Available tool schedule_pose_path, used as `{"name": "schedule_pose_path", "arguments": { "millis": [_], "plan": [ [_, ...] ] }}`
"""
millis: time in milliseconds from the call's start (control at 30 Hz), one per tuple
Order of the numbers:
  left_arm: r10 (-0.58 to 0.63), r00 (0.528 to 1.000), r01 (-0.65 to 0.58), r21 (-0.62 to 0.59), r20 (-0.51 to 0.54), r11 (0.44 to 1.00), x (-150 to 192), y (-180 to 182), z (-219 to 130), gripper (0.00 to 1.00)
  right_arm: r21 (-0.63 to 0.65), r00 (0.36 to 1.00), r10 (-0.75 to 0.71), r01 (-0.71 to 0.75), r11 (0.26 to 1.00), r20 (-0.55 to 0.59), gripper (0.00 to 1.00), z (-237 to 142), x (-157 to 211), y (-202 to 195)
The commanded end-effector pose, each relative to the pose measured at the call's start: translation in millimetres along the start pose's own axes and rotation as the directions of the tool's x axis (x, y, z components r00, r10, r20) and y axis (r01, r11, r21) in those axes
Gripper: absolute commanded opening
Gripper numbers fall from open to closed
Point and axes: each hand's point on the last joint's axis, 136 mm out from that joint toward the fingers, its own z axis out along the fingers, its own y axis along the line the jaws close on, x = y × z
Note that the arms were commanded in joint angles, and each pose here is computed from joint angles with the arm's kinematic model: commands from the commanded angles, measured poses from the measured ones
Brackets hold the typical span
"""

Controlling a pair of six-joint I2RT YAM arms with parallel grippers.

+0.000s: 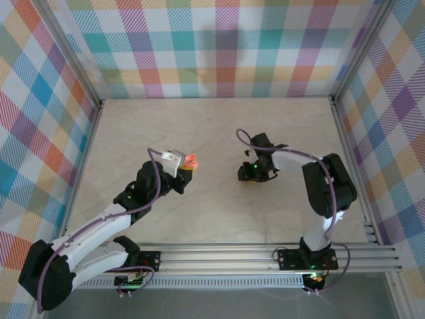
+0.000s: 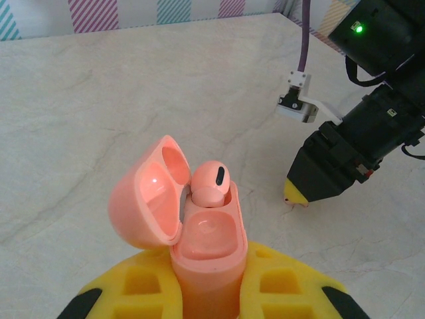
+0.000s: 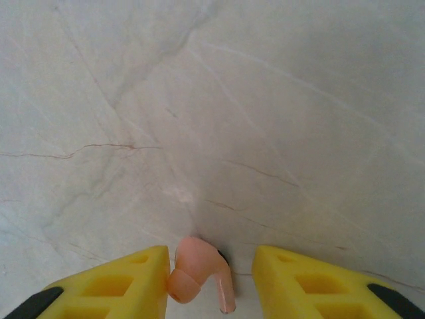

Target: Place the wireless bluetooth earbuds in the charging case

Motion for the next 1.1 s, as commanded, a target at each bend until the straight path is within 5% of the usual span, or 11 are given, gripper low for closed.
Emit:
{"name": "schedule_pose_path", "arguments": {
  "millis": [0,167,467,767,1067],
  "plan": [
    [-0.010,0.998,0.008,0.032,0.064,0.999,-25,-9,-2,0.00,0.174,0.998,0.061,-0.060,0.983,-0.002,0.41,-6,9,-48],
    [-0.013,0.998,0.010,0.040,0.060,0.999,-27,-11,1,0.00,0.166,0.996,0.087,-0.088,0.982,0.016,0.39,-10,2,-56],
    [-0.013,0.998,0.010,0.046,0.060,0.999,-29,-13,4,0.00,0.100,0.993,0.112,-0.115,0.988,0.029,0.14,-14,-1,-59],
    [-0.015,0.998,0.012,0.050,0.061,0.999,-28,-14,7,0.00,-0.231,0.971,0.240,-0.230,0.945,0.013,0.13,-13,0,-2],
    [-0.024,0.998,0.020,0.060,0.057,0.998,-26,-16,9,0.00,-0.414,0.963,0.260,-0.263,0.872,-0.064,0.10,12,8,68]
  ]
}}
